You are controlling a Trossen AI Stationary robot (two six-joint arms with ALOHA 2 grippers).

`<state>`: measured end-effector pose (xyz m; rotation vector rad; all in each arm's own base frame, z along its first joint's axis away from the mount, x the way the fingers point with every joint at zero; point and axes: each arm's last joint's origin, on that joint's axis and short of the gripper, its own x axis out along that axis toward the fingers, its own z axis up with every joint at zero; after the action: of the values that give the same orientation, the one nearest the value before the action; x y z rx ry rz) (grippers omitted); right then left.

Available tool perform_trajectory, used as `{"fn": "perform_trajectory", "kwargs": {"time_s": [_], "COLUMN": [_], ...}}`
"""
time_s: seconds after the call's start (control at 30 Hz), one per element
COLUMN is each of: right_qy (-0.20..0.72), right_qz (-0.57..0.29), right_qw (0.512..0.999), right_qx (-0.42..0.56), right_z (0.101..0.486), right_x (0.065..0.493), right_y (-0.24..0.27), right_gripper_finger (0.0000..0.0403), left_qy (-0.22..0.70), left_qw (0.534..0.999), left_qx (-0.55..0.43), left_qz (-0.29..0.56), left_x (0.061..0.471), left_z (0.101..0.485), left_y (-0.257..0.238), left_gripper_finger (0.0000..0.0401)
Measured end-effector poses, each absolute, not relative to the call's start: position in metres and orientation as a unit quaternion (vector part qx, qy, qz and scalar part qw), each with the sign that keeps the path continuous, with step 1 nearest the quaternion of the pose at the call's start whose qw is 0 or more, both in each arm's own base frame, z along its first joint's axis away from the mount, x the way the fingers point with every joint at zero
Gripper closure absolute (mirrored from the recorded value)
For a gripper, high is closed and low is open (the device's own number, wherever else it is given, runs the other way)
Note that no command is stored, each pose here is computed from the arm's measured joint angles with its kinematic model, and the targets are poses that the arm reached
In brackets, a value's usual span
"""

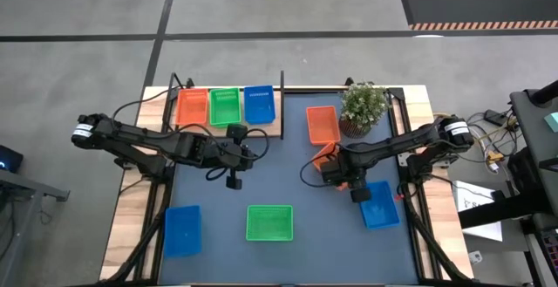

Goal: Stack baskets on shelf by color
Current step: Stack the bottom orange bin on top of the orange bin on the shelf

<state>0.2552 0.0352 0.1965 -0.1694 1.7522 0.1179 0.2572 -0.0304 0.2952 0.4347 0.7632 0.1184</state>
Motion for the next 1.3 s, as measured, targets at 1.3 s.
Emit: {"fn": "perform_trajectory", "kwargs": {"time_s": [1.3], "right_qy": [0.412], "right_qz": [0.074], "right_qw": [0.902], "right_qx": [-0.101], "right_z": [0.208], "right_x": [0.345], "right_y": [0.046], "right_gripper_finger": [0.0390], "left_qy": [0.265], "left_qw": [0.945], "left_qx": [0.175], "left_qz": [0.077], "left_x": [0.273], "left_z": [0.308], "left_y": [-0.033], "left_gripper_finger": [0.0389]}}
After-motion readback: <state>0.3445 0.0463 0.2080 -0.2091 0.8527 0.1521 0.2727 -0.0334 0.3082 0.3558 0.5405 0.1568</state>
